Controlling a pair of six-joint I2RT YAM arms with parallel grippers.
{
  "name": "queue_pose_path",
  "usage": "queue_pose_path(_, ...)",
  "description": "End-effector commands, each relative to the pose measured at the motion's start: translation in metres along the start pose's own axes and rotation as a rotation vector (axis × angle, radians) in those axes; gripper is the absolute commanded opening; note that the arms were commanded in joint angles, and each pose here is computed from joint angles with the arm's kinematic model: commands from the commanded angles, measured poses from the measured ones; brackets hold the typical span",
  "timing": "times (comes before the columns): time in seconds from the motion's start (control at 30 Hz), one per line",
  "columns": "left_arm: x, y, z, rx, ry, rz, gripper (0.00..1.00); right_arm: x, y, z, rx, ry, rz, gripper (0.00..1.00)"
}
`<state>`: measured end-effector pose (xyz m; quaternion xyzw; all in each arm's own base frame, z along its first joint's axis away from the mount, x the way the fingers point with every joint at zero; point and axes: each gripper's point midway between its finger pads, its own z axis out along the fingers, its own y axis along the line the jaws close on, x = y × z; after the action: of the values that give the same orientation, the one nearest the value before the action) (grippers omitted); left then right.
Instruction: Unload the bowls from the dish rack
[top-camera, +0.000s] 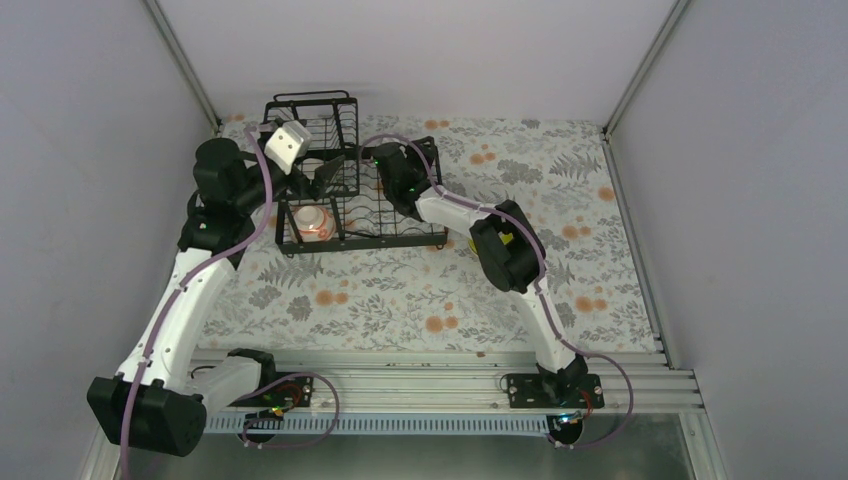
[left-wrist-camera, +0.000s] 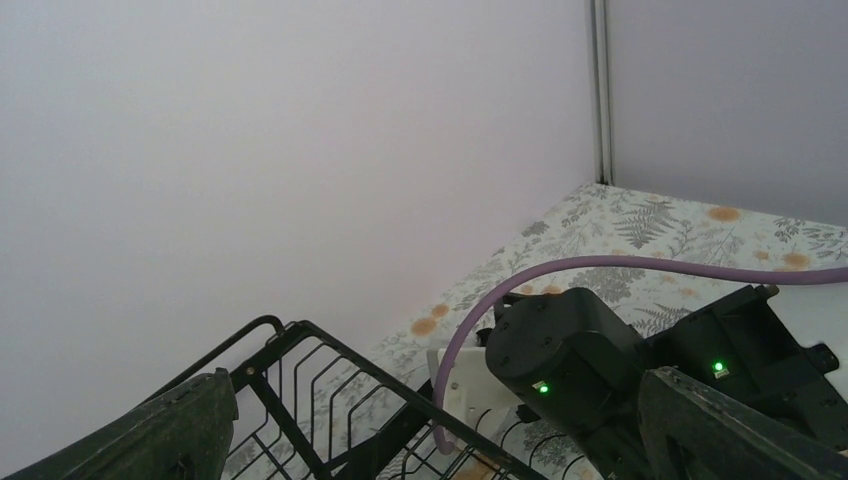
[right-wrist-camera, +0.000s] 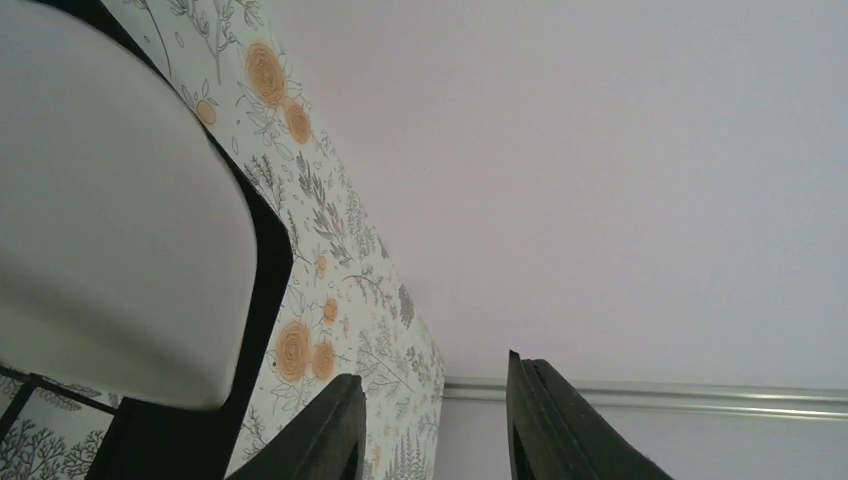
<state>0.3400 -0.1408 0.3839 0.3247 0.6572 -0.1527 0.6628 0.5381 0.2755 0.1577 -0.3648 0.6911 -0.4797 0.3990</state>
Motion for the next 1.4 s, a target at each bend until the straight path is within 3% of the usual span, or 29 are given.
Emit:
queue_pose_path(0.0,-0.007,-0.001,-0.004,0.008,-0.034,0.009,1.0,0.007,0.0,0.004,0.064,0.018,-0.001,0.32)
queue_pose_path(0.37,-0.007,-0.001,-0.005,0.006,-0.037,0.009,1.0,0.004,-0.003,0.002,0.031,-0.002,0.045,0.04)
queue_pose_path(0.8,-0.009,0.0,-0.007,0.002,-0.042,0.01,1.0,-0.004,-0.053,-0.011,0.032,-0.066,0.167,0.04)
queue_pose_path(1.1,-0.01,-0.001,-0.009,0.003,-0.047,0.012,1.0,-0.014,-0.095,-0.02,-0.183,-0.15,0.312,0.04)
queue_pose_path(1.13,-0.01,-0.001,-0.009,0.005,-0.047,0.012,1.0,-0.012,-0.092,-0.019,-0.223,-0.151,0.301,0.07)
queue_pose_path(1.2,-0.01,-0.001,-0.009,0.006,-0.048,0.012,1.0,-0.005,-0.082,-0.018,-0.33,-0.142,0.286,0.45)
queue_pose_path(1.23,-0.01,-0.001,-0.01,0.006,-0.049,0.012,1.0,-0.001,-0.078,-0.017,-0.383,-0.15,0.287,0.54)
queue_pose_path(1.3,-0.011,-0.001,-0.01,0.006,-0.05,0.013,1.0,0.007,-0.072,-0.017,-0.447,-0.162,0.281,0.62)
queue_pose_path(1.37,-0.011,-0.001,-0.01,0.007,-0.052,0.014,1.0,0.013,-0.066,-0.017,-0.486,-0.181,0.26,0.63)
